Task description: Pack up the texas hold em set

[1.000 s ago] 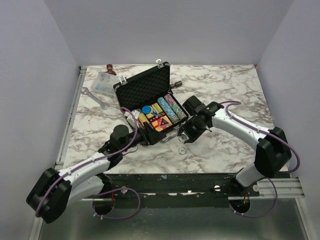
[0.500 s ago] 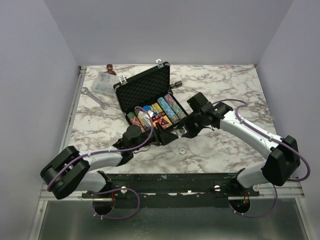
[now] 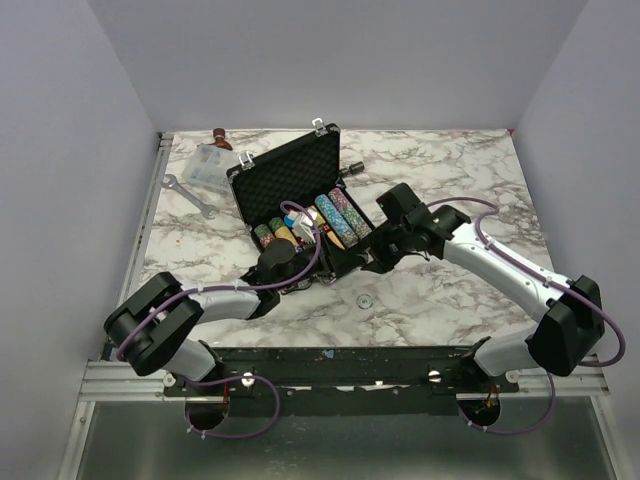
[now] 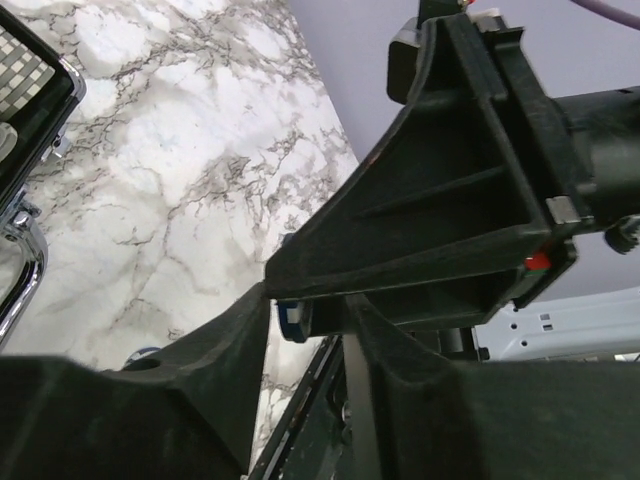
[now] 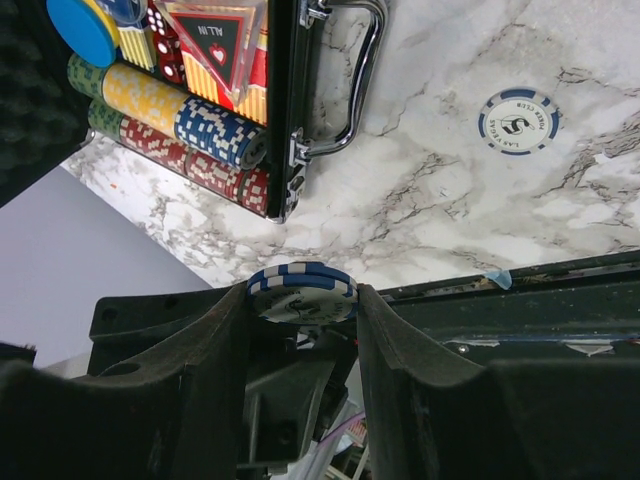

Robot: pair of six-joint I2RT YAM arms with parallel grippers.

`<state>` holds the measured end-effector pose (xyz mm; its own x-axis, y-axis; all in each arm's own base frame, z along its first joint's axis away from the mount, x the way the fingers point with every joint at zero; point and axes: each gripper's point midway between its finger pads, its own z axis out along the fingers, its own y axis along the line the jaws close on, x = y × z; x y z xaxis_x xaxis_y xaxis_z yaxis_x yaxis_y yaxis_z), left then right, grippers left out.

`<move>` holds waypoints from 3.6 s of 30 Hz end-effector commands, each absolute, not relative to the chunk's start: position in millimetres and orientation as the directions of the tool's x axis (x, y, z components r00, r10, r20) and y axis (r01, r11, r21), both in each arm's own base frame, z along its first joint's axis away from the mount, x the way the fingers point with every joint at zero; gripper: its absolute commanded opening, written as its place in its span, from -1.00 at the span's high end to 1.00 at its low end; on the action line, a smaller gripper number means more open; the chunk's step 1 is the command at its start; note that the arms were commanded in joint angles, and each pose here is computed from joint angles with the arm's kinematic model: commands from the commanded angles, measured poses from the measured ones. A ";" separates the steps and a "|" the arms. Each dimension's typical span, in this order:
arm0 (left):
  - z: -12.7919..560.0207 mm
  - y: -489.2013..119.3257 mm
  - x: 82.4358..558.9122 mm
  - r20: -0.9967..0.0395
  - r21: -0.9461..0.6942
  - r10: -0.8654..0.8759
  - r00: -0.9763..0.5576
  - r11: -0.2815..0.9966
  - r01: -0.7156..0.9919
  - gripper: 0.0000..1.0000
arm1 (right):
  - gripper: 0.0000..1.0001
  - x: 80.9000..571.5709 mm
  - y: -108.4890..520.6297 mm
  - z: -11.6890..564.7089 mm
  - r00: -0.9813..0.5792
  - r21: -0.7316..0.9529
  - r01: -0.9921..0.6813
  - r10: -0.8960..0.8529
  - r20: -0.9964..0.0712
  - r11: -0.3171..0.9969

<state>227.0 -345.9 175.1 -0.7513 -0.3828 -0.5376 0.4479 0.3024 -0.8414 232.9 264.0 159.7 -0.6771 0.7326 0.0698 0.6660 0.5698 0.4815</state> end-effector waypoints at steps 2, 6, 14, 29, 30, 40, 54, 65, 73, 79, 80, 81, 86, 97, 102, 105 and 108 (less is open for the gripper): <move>184.3 -356.4 226.0 -0.547 -0.837 -0.370 -0.751 0.255 0.484 0.49 | 0.99 234.0 261.4 166.4 -0.660 0.509 0.669 0.748 0.070 0.542; 182.7 -354.4 227.6 -0.584 -0.811 -0.352 -0.731 0.293 0.507 1.00 | 0.76 235.4 261.5 166.1 -0.678 0.526 0.643 0.734 0.051 0.557; 153.5 -302.8 236.3 -0.789 -0.498 -0.059 -0.612 0.645 0.580 1.00 | -1.00 236.1 226.0 162.8 -0.674 0.551 0.555 0.725 -0.142 0.623; 133.5 -209.5 250.5 -0.546 -0.020 0.590 -0.595 0.701 0.713 1.00 | -0.99 213.3 146.5 152.3 -0.614 0.414 0.546 0.684 -0.393 0.728; 131.9 -214.2 254.9 -0.536 -0.033 0.585 -0.609 0.706 0.707 1.00 | -0.99 211.7 146.7 153.4 -0.615 0.422 0.542 0.685 -0.389 0.726; 92.2 -217.8 258.2 -0.438 0.005 0.638 -0.633 0.706 0.708 1.00 | -0.96 197.9 139.1 144.4 -0.613 0.431 0.554 0.699 -0.369 0.713; 82.4 -207.8 274.6 -0.418 0.109 0.642 -0.643 0.738 0.666 0.46 | -0.90 202.1 166.3 123.1 -0.685 0.417 0.539 0.669 -0.289 0.732; 123.7 -208.4 284.1 -0.560 0.125 0.569 -0.603 0.777 0.617 0.10 | -0.88 200.3 184.9 108.5 -0.725 0.440 0.525 0.654 -0.218 0.729; 213.3 -207.0 289.5 -0.850 -0.009 0.266 -0.454 0.855 0.519 0.00 | -0.79 190.2 216.2 73.5 -0.720 0.396 0.636 0.694 -0.004 0.662; 254.5 -193.4 277.1 -0.940 -0.065 0.114 -0.321 0.865 0.497 -0.11 | -0.70 191.2 227.6 52.3 -0.709 0.259 0.692 0.703 0.065 0.674; 258.4 -191.3 275.1 -0.946 -0.064 0.106 -0.307 0.865 0.497 -0.11 | -0.70 192.4 229.5 48.7 -0.706 0.238 0.698 0.704 0.073 0.675; 259.7 -188.9 273.8 -0.949 -0.058 0.107 -0.298 0.867 0.496 -0.11 | -0.68 193.2 231.4 46.2 -0.707 0.219 0.700 0.703 0.079 0.679; 268.7 -178.9 270.4 -0.959 -0.030 0.110 -0.261 0.876 0.481 -0.12 | -0.62 198.4 238.1 32.3 -0.701 0.119 0.713 0.706 0.102 0.691; 276.1 -179.4 264.7 -0.967 -0.039 0.095 -0.238 0.865 0.501 -0.27 | -0.44 185.8 235.5 10.8 -0.667 -0.005 0.739 0.734 0.129 0.673; 277.4 -177.9 263.8 -0.968 -0.034 0.095 -0.232 0.867 0.497 -0.28 | -0.37 182.9 231.8 2.7 -0.654 -0.035 0.749 0.747 0.119 0.661; 277.4 -177.3 263.7 -0.968 -0.032 0.095 -0.230 0.868 0.495 -0.28 | -0.21 181.4 230.7 -1.6 -0.647 -0.048 0.754 0.753 0.119 0.655; 277.4 -177.7 262.9 -0.969 -0.033 0.095 -0.228 0.866 0.499 -0.28 | -0.08 180.0 228.1 -5.8 -0.640 -0.057 0.760 0.761 0.112 0.647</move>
